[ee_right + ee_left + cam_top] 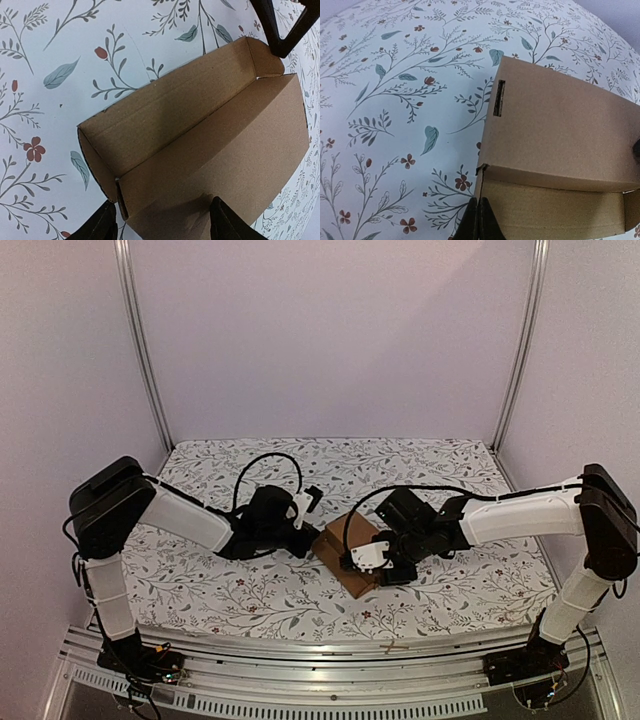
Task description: Fold the paper box
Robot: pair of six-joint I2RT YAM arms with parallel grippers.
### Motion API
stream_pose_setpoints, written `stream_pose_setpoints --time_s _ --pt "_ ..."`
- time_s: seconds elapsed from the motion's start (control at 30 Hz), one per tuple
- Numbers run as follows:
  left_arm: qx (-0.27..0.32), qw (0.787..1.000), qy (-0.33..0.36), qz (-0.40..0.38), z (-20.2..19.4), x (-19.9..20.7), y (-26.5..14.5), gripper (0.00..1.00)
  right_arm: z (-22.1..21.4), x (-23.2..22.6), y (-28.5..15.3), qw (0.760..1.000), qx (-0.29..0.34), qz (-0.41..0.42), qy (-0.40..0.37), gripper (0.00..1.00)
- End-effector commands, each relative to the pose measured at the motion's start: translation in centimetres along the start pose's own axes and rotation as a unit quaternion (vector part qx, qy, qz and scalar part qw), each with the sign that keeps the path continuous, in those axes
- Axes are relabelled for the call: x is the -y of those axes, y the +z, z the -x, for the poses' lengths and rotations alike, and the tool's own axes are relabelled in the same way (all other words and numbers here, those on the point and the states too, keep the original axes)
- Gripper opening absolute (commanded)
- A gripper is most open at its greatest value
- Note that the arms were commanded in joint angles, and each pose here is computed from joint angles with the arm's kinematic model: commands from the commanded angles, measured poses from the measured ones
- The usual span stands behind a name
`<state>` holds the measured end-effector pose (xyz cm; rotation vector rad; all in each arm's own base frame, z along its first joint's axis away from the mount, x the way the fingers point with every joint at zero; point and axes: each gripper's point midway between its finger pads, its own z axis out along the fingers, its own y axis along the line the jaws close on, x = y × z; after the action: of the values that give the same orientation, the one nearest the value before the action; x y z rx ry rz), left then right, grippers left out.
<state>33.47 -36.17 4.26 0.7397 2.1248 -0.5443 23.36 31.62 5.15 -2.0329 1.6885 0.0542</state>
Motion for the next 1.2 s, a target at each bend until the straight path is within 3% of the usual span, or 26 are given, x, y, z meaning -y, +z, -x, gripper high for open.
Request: stream_pose_setpoints --time_s 0.0,0.33,0.4,0.47,0.53,0.67,0.87,1.17 --pt "0.029 0.999 0.001 -0.033 2.3 2.2 -0.1 0.02 -1.2 -3.5 1.3 0.997 -0.020 0.076 0.014 0.61" --pt "0.022 1.000 -0.004 -0.021 2.0 1.8 -0.6 0.05 -1.5 -3.9 1.5 0.996 -0.029 0.088 0.018 0.62" --pt "0.032 0.999 -0.004 -0.005 2.1 1.3 -1.7 0.12 -1.6 -3.8 1.3 0.996 -0.030 0.085 0.018 0.63" --pt "0.050 0.998 -0.012 0.032 2.3 0.0 -3.2 0.28 -1.3 -3.4 0.8 0.997 -0.024 0.076 0.020 0.65" --pt "0.044 0.998 -0.021 0.049 1.6 -1.1 -3.6 0.38 -0.8 -2.9 0.1 0.997 -0.017 0.066 0.020 0.67" --pt "0.007 1.000 -0.010 0.007 -0.2 -0.8 -2.0 0.46 -0.2 -2.1 -0.9 0.998 -0.013 0.059 0.019 0.73" --pt "-0.010 0.999 -0.024 -0.023 -1.4 -1.4 -0.1 0.47 -0.2 -2.4 -1.5 0.998 -0.011 0.064 0.015 0.83" --pt "-0.017 0.997 -0.033 -0.067 -1.6 -1.3 0.8 0.33 -0.2 -2.0 -1.2 0.998 -0.010 0.052 0.026 0.86"
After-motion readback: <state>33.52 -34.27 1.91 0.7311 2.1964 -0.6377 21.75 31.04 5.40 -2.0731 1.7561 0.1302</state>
